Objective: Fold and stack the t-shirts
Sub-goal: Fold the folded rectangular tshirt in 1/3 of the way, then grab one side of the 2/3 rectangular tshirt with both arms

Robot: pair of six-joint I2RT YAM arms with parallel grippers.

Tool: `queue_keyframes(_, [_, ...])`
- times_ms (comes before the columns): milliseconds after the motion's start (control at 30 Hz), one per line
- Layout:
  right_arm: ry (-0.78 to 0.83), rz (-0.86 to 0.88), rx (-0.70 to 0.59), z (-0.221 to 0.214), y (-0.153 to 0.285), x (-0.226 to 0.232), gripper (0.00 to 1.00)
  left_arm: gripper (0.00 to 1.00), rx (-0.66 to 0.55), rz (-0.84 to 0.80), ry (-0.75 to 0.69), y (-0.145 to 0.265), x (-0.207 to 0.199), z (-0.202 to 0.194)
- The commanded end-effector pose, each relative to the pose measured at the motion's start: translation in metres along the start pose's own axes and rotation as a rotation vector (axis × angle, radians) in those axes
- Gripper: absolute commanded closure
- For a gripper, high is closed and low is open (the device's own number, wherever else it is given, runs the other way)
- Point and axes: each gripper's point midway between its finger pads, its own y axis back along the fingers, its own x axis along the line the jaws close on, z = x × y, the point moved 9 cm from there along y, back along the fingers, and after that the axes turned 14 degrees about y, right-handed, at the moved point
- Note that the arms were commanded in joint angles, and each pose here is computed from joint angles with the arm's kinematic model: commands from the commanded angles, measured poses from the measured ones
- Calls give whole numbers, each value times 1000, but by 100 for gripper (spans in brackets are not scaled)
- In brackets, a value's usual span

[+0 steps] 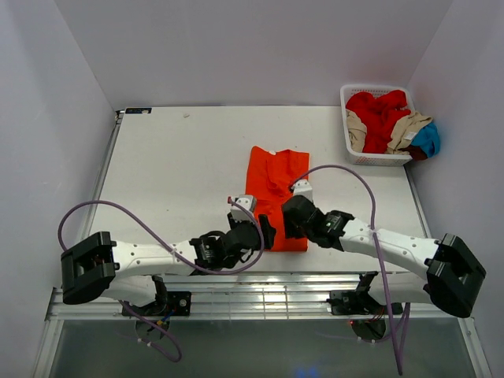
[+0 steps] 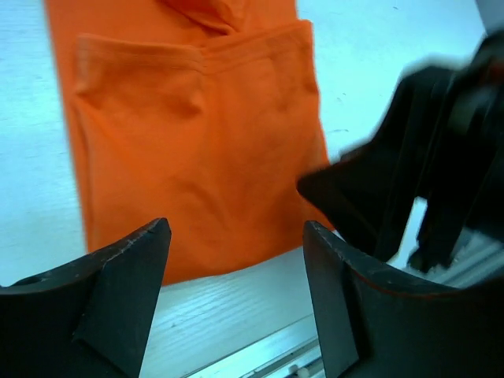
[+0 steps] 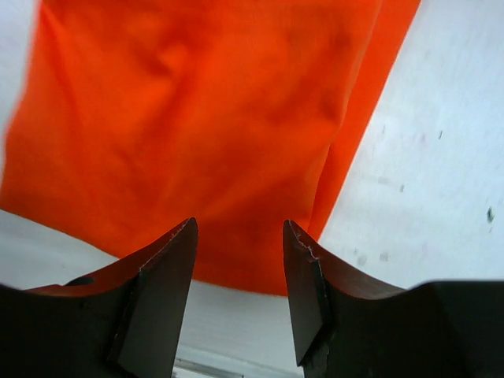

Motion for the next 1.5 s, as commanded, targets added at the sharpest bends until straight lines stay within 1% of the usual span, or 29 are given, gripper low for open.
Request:
queue_keyframes(0, [-67,-144,104,-33,4,7,46,20,-40,198,-92,13,27,7])
queue_keyframes(33, [-51,-149,117,-39,6,12,46,19,-22,242,-120,16,36,5])
queue_keyframes(67, [-42,-172,133,-43,4,14,46,18,-18,263,-118,18,41,3])
queue_keyframes(167, [-39,-191,153,-47,5,20,44,16,18,293,-132,22,56,-4])
queue_keyframes(400, [-52,-233,175,-57,5,18,42,16,61,284,-97,28,74,-16])
queue_keyframes(600, [-80,-272,186,-73,5,10,41,16,57,234,-73,28,77,-20])
queue_keyframes(867, [-102,-286,187,-90,0,5,41,17,41,215,-75,22,76,-23])
queue_keyframes(1133, [-113,-276,167,-96,-3,3,48,19,46,229,-70,17,79,-29])
queue_keyframes(1267, [-116,-270,172,-97,-2,3,60,25,73,270,-71,14,85,-36])
queue_keyframes(1333, [-113,-270,177,-98,-3,3,63,27,87,281,-74,13,86,-40])
queue_keyframes(1467, [-112,-265,185,-98,-4,5,66,28,113,317,-84,9,91,-48])
